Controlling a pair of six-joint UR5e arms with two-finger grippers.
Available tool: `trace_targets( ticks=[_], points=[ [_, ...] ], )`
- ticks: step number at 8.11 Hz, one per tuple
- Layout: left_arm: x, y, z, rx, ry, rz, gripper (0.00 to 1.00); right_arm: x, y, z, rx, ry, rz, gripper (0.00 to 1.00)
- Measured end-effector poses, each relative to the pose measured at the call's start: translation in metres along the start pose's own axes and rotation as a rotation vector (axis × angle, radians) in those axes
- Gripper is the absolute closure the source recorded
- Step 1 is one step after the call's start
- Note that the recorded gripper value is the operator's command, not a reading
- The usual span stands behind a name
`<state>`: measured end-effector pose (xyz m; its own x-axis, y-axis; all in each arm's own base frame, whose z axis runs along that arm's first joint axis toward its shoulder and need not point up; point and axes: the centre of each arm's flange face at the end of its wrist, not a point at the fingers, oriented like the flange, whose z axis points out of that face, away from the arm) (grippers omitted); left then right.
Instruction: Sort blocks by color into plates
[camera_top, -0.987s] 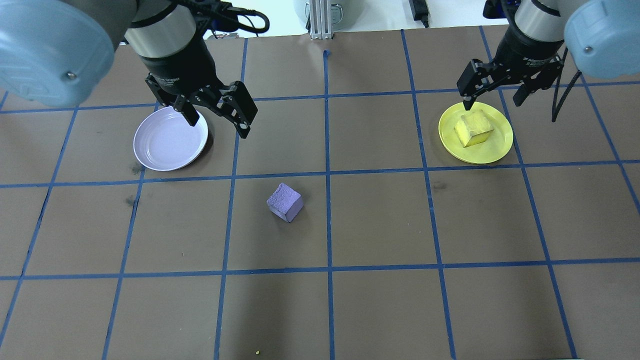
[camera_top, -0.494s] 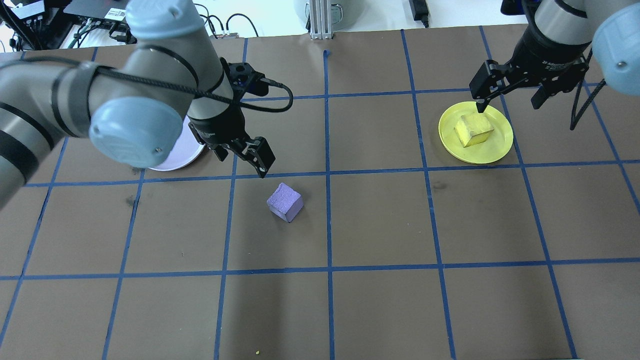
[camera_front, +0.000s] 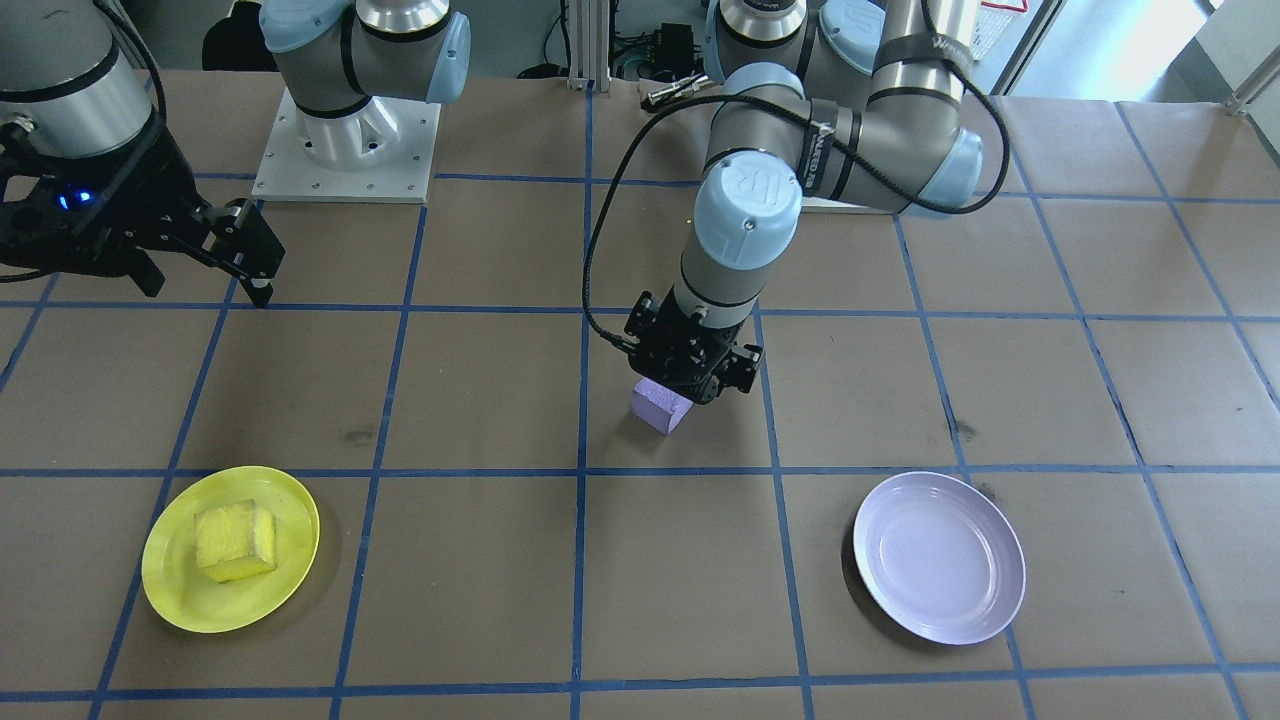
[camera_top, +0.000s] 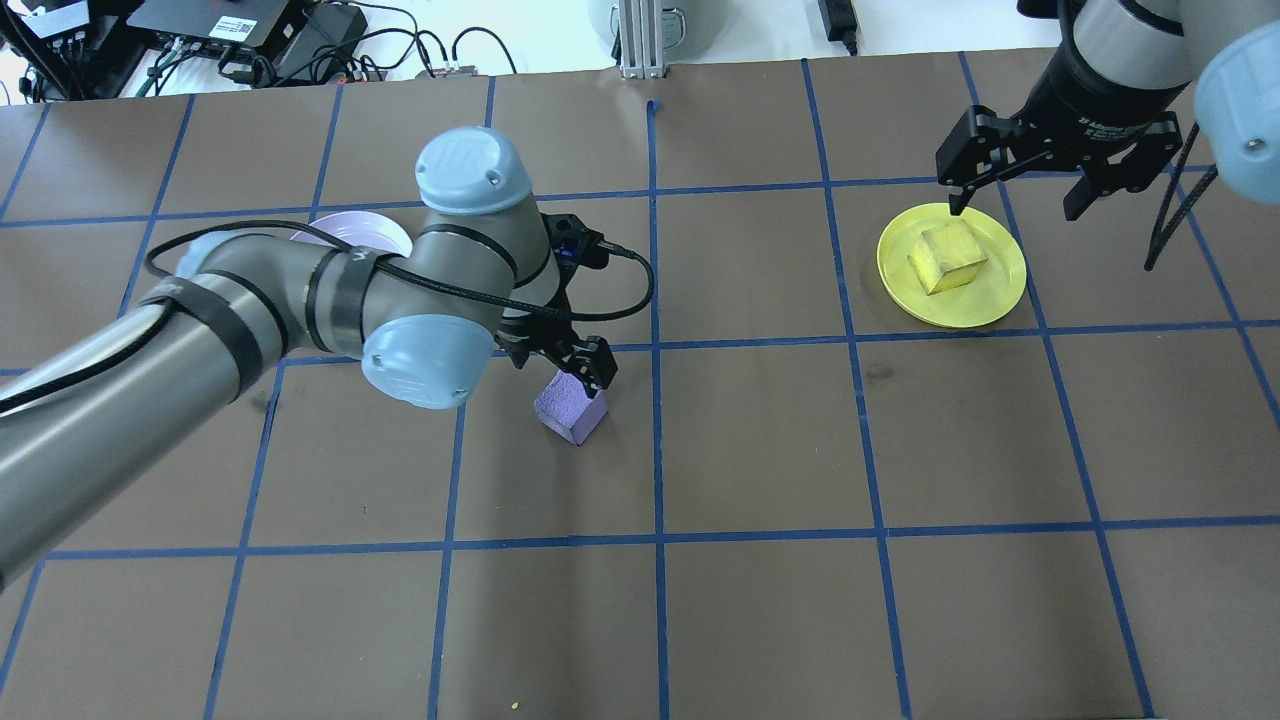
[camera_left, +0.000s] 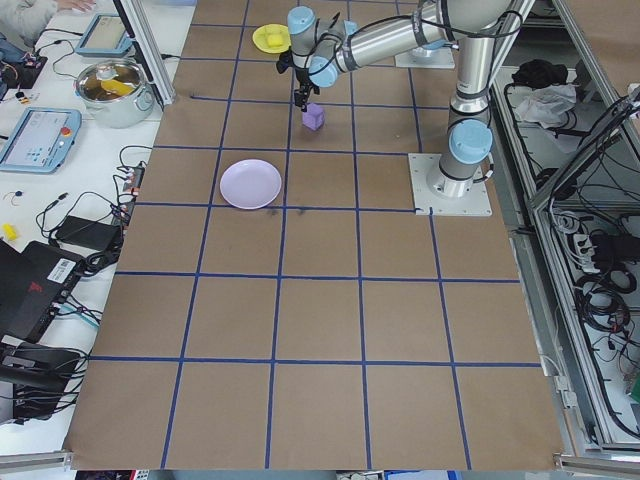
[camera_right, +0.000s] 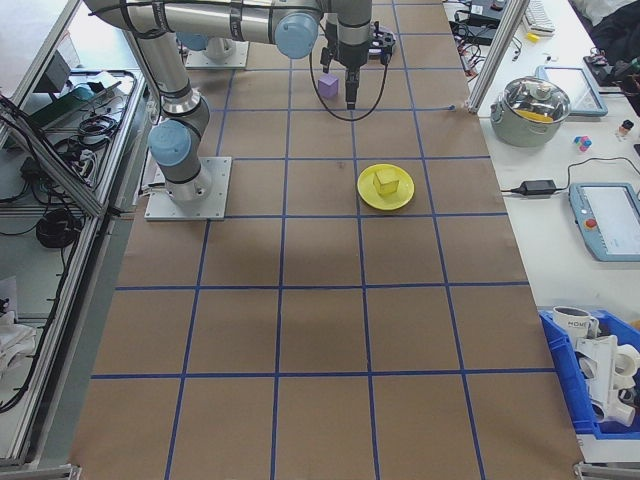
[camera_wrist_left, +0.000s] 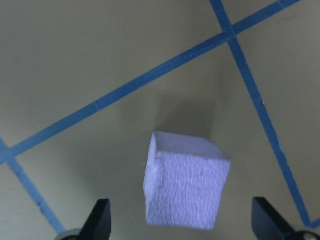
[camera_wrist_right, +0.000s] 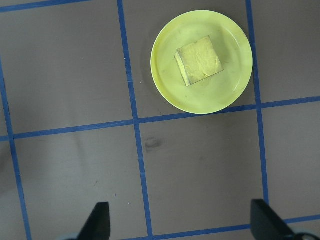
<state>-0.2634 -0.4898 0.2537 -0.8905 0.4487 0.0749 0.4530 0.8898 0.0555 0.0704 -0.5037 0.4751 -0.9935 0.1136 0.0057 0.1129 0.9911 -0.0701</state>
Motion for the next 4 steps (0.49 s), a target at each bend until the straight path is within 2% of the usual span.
trace_targets(
  ticks=[2,4],
  points=[
    [0.021,-0.013,0.035,-0.005,-0.004,-0.002,0.02,-0.025,0.008,-0.001,0.001,0.001,-0.048,0.0],
    [0.027,-0.014,0.038,0.005,-0.01,0.049,0.03,-0.035,0.011,0.001,-0.004,0.001,-0.07,0.0]
  ],
)
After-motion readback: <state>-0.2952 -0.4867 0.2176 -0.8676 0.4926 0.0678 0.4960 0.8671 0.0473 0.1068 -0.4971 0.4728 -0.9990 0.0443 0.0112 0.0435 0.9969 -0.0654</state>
